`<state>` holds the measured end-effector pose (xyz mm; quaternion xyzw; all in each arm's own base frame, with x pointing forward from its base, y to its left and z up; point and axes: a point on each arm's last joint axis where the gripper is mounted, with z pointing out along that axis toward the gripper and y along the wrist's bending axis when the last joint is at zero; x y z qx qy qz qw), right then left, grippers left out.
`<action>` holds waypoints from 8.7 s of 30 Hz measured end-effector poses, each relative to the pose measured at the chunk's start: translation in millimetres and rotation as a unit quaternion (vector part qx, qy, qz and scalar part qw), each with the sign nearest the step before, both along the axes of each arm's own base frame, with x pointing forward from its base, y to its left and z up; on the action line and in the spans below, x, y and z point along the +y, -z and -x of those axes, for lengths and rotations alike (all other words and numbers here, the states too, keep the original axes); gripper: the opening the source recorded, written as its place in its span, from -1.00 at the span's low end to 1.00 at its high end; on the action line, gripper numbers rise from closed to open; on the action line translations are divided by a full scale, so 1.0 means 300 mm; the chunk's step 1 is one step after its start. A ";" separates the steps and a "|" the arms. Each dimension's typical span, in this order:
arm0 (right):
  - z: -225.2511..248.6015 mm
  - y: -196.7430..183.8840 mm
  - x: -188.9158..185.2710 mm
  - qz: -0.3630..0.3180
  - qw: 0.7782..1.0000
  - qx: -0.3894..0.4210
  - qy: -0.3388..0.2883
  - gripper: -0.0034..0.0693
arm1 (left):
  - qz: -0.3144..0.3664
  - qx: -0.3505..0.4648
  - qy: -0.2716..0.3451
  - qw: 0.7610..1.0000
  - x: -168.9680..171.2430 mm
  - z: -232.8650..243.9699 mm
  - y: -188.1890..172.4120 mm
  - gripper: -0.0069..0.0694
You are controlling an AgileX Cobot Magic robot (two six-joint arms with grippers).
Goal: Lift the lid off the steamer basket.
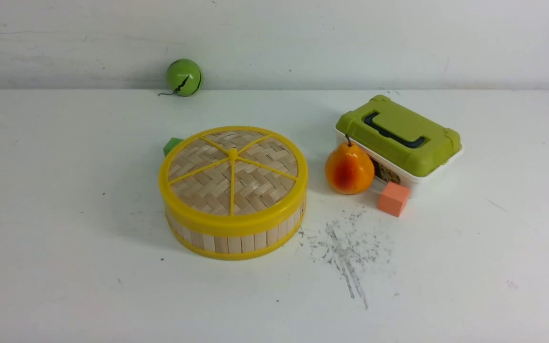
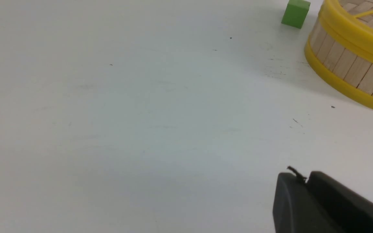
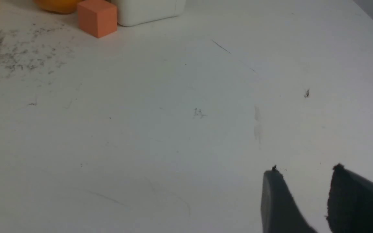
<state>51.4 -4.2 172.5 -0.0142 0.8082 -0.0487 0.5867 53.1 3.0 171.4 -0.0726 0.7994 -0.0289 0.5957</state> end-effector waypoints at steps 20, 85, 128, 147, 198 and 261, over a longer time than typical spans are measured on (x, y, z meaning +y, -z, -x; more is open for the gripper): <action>0.000 0.000 0.000 0.000 1.000 0.000 0.000 -0.25 | 0.000 0.000 0.000 1.000 0.000 0.000 0.000 -0.63; -0.882 -0.914 0.450 0.062 0.912 0.228 -0.334 -0.92 | 0.002 0.002 0.000 1.000 0.000 0.000 0.001 -0.53; -1.300 -0.253 1.090 -0.023 0.907 0.287 -0.306 -0.21 | 0.006 0.002 0.000 1.000 -0.001 0.000 0.001 -0.44; -1.234 -0.567 1.030 -0.027 0.916 0.238 -0.321 -0.61 | 0.007 0.002 0.000 1.000 -0.002 0.000 0.001 -0.40; -0.928 -0.054 0.363 -0.093 0.949 0.285 -0.100 -0.21 | 0.009 0.001 0.000 1.000 -0.002 0.000 0.001 -0.25; -0.044 -0.161 0.003 -0.103 0.988 -0.115 0.012 -0.95 | 0.009 0.004 0.000 1.000 -0.002 0.001 0.002 -0.19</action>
